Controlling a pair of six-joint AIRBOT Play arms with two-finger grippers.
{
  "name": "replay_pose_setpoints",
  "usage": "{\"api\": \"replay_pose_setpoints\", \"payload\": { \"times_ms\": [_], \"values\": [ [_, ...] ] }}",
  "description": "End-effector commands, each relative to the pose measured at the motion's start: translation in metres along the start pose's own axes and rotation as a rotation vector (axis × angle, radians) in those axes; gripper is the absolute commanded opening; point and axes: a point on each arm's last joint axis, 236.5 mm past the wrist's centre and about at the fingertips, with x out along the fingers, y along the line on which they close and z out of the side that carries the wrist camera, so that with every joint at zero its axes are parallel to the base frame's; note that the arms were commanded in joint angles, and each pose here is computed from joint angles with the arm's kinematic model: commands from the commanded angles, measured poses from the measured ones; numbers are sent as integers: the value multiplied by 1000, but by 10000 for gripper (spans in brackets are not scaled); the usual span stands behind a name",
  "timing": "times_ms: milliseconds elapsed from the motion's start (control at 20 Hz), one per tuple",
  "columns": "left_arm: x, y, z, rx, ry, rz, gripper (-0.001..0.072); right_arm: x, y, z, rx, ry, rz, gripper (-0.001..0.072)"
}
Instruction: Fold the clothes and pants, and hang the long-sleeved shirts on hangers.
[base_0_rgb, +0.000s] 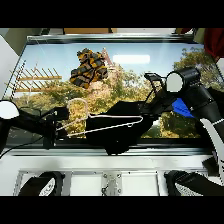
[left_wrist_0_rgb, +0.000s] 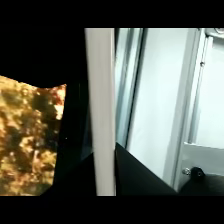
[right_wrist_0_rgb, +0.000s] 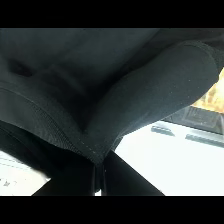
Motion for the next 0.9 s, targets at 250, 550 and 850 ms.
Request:
{"api": "replay_pose_setpoints", "payload": {
  "times_ms": [250, 550, 850],
  "values": [
    [-20, 20, 5, 18, 29, 41, 18, 0, 0, 0, 0, 2, 0, 22],
    [-11, 27, 0, 0, 47, 18, 18, 0, 0, 0, 0, 2, 0, 22],
    [9, 31, 2, 8, 62, -49, 18, 0, 0, 0, 0, 2, 0, 22]
  ]
}}
